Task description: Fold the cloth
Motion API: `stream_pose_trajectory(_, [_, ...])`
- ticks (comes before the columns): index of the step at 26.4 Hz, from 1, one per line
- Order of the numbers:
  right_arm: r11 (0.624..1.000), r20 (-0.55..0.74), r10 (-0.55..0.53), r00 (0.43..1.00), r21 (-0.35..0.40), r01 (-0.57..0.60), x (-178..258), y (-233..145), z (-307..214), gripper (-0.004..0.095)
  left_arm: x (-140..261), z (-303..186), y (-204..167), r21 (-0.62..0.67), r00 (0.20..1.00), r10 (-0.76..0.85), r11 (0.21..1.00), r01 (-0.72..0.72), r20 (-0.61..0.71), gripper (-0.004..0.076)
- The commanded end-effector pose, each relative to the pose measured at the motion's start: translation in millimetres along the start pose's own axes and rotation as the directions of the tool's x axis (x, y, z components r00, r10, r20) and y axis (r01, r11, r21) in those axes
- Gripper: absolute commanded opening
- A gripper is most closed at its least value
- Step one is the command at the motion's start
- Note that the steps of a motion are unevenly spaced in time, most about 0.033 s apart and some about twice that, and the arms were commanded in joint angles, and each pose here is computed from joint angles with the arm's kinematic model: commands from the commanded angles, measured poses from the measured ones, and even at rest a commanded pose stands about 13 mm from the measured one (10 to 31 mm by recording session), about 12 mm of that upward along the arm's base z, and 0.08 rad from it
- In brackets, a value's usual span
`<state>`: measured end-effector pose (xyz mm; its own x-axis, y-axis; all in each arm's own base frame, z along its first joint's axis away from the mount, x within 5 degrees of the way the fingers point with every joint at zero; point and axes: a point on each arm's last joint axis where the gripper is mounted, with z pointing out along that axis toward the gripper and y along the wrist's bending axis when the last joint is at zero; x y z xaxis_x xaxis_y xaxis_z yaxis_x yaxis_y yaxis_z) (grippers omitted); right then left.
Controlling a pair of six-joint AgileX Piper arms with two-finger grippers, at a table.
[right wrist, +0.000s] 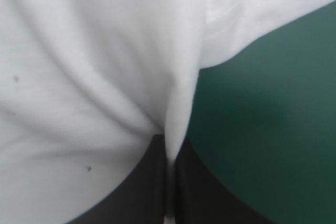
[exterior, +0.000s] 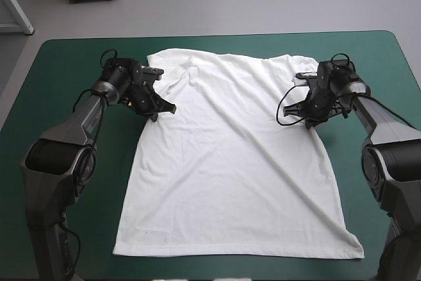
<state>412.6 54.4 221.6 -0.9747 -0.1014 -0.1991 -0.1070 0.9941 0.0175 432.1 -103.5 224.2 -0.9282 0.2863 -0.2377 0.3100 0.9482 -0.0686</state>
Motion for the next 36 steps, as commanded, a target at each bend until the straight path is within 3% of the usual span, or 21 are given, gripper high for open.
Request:
stream_pose_trajectory(1, [1.0,0.151,-0.011,0.988,0.02,0.008,-7,-3,-56,-0.0017,-9,-68,-8,0.008,0.985,0.021,1.0,-0.023,0.172,-0.0022])
stream_pose_trajectory(9, [1.0,0.497,-0.014,0.867,0.01,0.011,-1,-1,-192,-0.0016,-9,-202,-22,-0.014,0.878,0.061,0.998,-0.062,0.474,-0.0022])
stream_pose_trajectory(17, [0.997,0.697,-0.047,0.716,0.074,-0.007,24,-6,-277,-0.0017,6,-286,-34,-0.024,0.73,0.082,0.996,-0.09,0.679,-0.0022])
stream_pose_trajectory(28, [0.996,0.875,-0.066,0.48,0.088,-0.023,69,-6,-371,-0.0016,42,-366,-47,-0.039,0.546,0.104,0.991,-0.129,0.831,-0.0022])
stream_pose_trajectory(36, [0.995,0.875,-0.076,0.478,0.097,-0.02,61,-6,-366,-0.0016,40,-371,-46,-0.076,0.498,0.129,0.989,-0.126,0.857,-0.0022])
